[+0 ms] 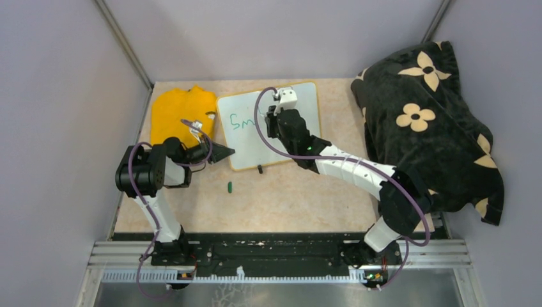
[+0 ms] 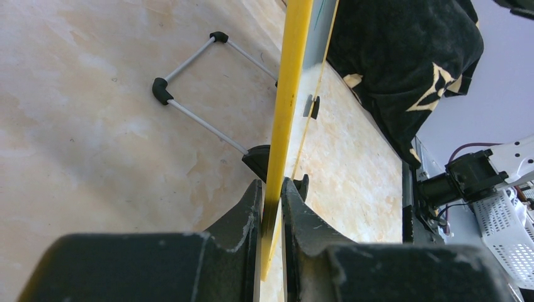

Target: Write a sentence on the whiteboard

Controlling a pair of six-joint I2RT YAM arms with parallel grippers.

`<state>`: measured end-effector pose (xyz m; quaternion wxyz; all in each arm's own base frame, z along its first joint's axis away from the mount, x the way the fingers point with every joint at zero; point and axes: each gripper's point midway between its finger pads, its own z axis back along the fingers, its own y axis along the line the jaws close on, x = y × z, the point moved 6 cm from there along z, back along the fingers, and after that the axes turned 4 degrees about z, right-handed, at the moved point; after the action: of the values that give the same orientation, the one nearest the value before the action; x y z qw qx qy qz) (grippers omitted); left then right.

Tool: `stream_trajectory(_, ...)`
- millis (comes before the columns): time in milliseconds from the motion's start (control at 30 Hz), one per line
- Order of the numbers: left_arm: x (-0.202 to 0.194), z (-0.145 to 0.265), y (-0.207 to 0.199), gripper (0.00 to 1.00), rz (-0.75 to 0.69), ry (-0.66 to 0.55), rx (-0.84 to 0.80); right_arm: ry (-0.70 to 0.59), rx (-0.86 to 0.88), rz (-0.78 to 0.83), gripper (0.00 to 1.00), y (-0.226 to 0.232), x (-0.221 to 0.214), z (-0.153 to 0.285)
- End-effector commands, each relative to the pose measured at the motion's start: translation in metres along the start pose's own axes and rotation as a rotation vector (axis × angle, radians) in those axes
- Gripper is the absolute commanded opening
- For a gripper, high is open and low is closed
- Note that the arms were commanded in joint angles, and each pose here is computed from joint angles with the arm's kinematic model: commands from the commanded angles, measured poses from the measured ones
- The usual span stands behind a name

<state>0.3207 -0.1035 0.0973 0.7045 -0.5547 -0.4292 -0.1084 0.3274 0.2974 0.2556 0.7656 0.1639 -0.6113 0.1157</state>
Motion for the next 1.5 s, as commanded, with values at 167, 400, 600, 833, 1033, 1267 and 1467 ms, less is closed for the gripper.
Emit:
stream_trajectory(167,-0.003,-0.001,0.01,0.0,0.02,-0.007,0.039,-0.007,0.004,-0.044,0.0,-0.009,-0.004,0.017)
stream_trajectory(400,-0.003,-0.001,0.01,0.0,0.019,-0.005,0.037,0.013,-0.015,-0.039,0.0,-0.015,-0.012,0.023)
stream_trajectory(600,-0.003,-0.001,0.01,0.0,0.02,-0.006,0.038,-0.014,-0.026,-0.045,0.0,-0.018,-0.002,0.029)
stream_trajectory(833,-0.003,-0.001,0.01,0.0,0.022,-0.005,0.038,-0.068,-0.006,-0.059,0.0,-0.017,0.019,0.037)
stream_trajectory(1033,-0.003,-0.002,0.01,0.0,0.02,-0.004,0.037,-0.079,0.004,-0.055,0.0,-0.013,0.025,0.031)
stream_trajectory(1267,-0.003,-0.002,0.01,0.0,0.022,-0.004,0.038,-0.08,-0.019,-0.046,0.0,-0.014,0.025,0.023)
stream_trajectory(1467,-0.003,-0.002,0.01,0.0,0.021,-0.004,0.037,-0.064,-0.034,-0.043,0.0,-0.019,0.02,0.016)
